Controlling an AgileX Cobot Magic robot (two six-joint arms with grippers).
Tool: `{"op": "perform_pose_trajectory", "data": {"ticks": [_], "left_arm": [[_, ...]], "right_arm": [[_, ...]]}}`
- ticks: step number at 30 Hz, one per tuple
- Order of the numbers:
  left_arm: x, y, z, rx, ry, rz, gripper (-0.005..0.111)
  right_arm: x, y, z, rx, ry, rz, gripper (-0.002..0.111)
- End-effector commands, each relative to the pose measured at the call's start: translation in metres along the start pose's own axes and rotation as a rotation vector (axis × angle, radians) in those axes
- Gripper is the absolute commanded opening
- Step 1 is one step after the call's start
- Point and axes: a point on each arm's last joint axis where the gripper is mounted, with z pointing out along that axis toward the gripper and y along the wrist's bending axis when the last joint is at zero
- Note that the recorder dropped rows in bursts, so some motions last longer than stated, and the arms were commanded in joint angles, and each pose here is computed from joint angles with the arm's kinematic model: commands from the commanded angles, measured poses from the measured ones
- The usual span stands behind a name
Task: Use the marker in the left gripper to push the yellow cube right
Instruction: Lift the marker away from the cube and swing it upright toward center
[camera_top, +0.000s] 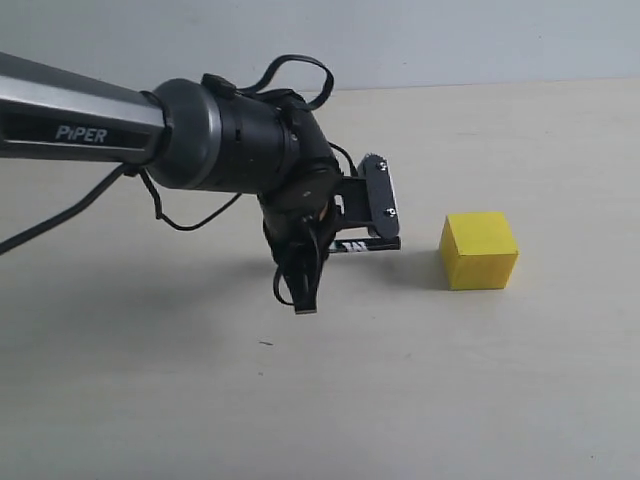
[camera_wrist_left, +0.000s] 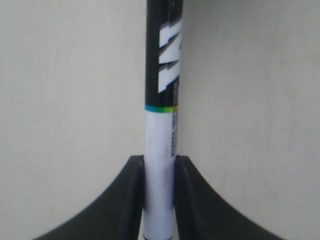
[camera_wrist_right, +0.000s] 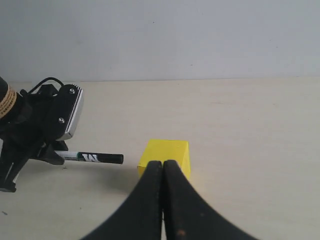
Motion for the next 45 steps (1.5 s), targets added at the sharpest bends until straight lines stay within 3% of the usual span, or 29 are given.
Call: {"op": "perform_pose_trajectory", "data": {"ticks": [1,6,15,23,30,34,45], "left_arm": [[-0.026,-0.013,0.003,-0.012,-0.098,0.026,0.000],[-0.050,-0.026,0.000,-0.007,-0.132,0.046,0.000],[-0.030,-0.016,0.004,0.019,-0.001,0.024,0.000],[-0.025,-0.010,0.006,0.007,0.007,-0.008,0.000],[0.011,0.037,-0.019,-0.044,0.039,-0.396,0.000],[0.038,0.049,-0.035,0.004,0.149,-0.642,0.000],[0.051,0.057,-0.058,-0.013,0.171,-0.687,0.000]], "right_arm": [[0.001,0.000,0.000,0.000,-0.007,-0.004,0.000],[0.001,0.000,0.000,0.000,-0.007,-0.004,0.000],[0.001,0.000,0.000,0.000,-0.007,-0.004,0.000],[0.001,0.000,0.000,0.000,-0.007,-0.004,0.000],[0.001,0.000,0.000,0.000,-0.007,-0.004,0.000],[0.001,0.000,0.000,0.000,-0.007,-0.004,0.000],[0.001,0.000,0.000,0.000,-0.007,-0.004,0.000]]}}
